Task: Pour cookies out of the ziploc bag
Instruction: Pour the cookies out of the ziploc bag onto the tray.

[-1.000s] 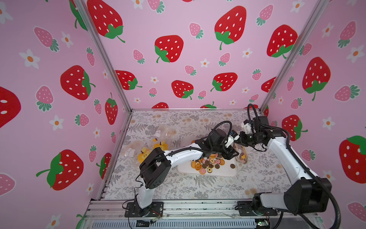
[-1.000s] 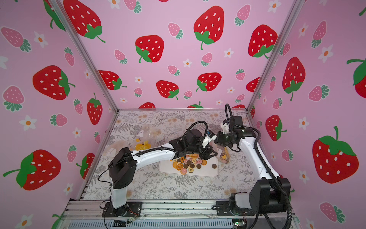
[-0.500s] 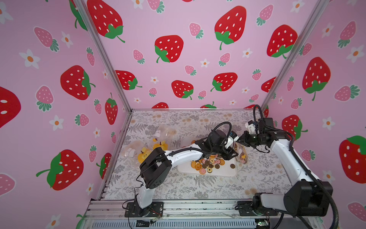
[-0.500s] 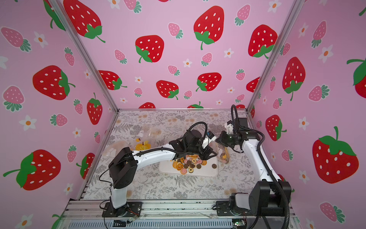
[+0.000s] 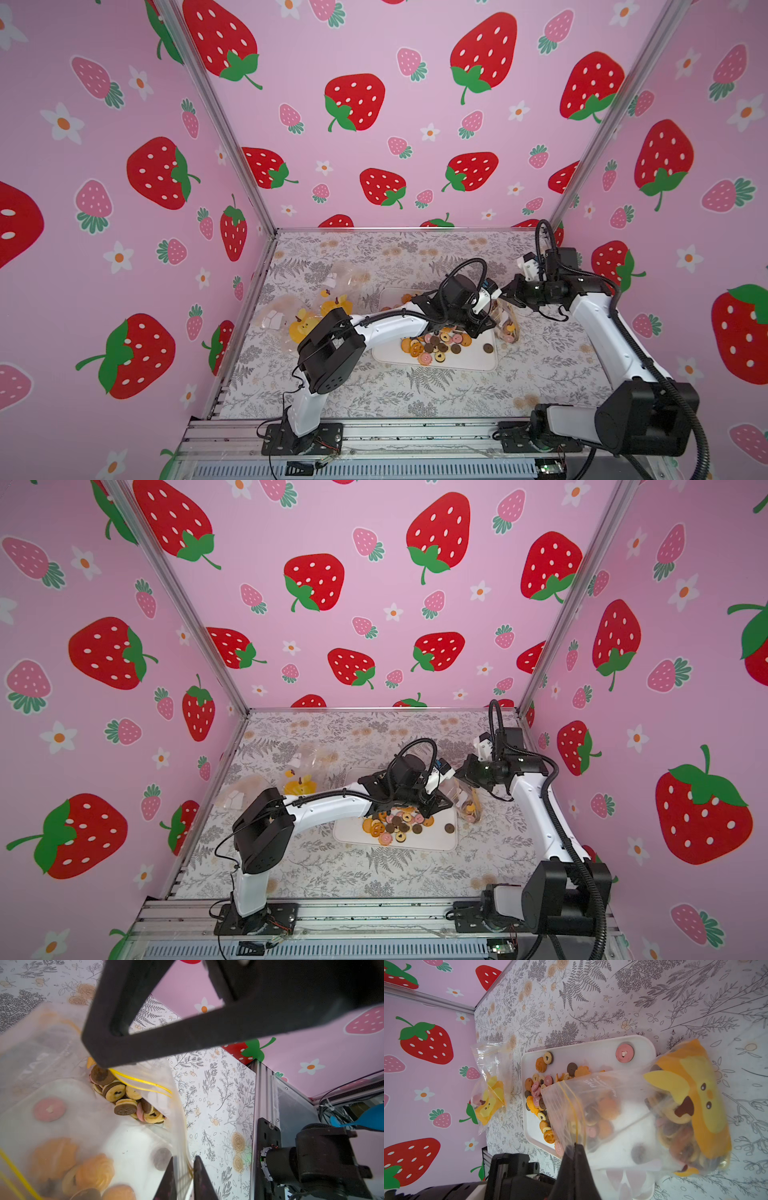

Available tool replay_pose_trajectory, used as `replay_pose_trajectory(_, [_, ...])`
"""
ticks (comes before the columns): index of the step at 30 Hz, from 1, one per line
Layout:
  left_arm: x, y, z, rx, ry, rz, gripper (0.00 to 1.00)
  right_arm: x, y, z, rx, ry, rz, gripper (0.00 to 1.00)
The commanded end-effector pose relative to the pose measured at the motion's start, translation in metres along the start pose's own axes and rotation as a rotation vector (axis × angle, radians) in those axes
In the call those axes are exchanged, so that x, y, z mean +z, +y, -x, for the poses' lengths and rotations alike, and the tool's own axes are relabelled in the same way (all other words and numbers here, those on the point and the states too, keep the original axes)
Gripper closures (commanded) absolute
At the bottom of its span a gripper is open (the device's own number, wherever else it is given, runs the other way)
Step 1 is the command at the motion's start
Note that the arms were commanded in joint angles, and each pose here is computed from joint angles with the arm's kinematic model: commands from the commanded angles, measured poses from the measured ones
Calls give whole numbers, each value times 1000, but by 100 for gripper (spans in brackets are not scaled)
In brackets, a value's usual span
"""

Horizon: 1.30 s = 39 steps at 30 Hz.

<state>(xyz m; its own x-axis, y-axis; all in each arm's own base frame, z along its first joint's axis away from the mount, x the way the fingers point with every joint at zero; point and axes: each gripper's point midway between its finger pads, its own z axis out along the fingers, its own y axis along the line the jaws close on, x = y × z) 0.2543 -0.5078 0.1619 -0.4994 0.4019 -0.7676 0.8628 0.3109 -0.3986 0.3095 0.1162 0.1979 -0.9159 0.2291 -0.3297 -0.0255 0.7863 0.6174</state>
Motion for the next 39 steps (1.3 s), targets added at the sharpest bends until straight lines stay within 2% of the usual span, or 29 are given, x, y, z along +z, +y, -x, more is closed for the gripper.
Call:
replay_pose_trajectory(1, [2,-7,15,14,-17,-17,83,-8,2,-3,-13,-18,12,99])
replay_pose_trajectory(2, [2,-7,16,14,-19,-15,83,-8,1,-4,-12,-18,9,97])
replay_pose_trajectory(3, [2,-6,17,13,-20,-14,84,-10,0,-5,-12,-19,6,91])
replay_pose_trajectory(7, [4,-6,20,5,-20,-12,85,-23,-12,-7,-2,-58,-47,45])
replay_pose_trajectory(9, [4,-6,22,-1,-23,-12,86,-34,-20,-10,16,-77,-87,28])
replay_pose_trajectory(10, [4,-6,23,-4,-23,-11,86,-40,-22,-12,21,-97,-103,11])
replay_pose_trajectory(11, [4,-6,24,-6,-23,-11,86,-46,-25,-12,30,-115,-116,0])
replay_pose_trajectory(16, [4,-12,38,-21,-35,-34,87,-65,-51,-23,102,-168,-189,1])
replay_pose_trajectory(26, [3,-27,70,-95,-75,-83,89,-80,-76,-35,204,-254,-278,1])
replay_pose_trajectory(29, [0,-31,82,-120,-103,-86,90,-81,-87,-42,243,-236,-333,1])
replay_pose_trajectory(34, [2,-28,90,-135,-109,-67,90,-65,-99,-57,291,-168,-337,0])
replay_pose_trajectory(35, [2,-28,88,-134,-104,-66,89,-62,-101,-59,297,-158,-335,0])
replay_pose_trajectory(37, [-4,-28,84,-117,-100,-56,76,-57,-102,-62,313,-143,-316,1])
replay_pose_trajectory(39, [-16,-27,80,-97,-104,-20,67,-54,-101,-63,319,-136,-304,0])
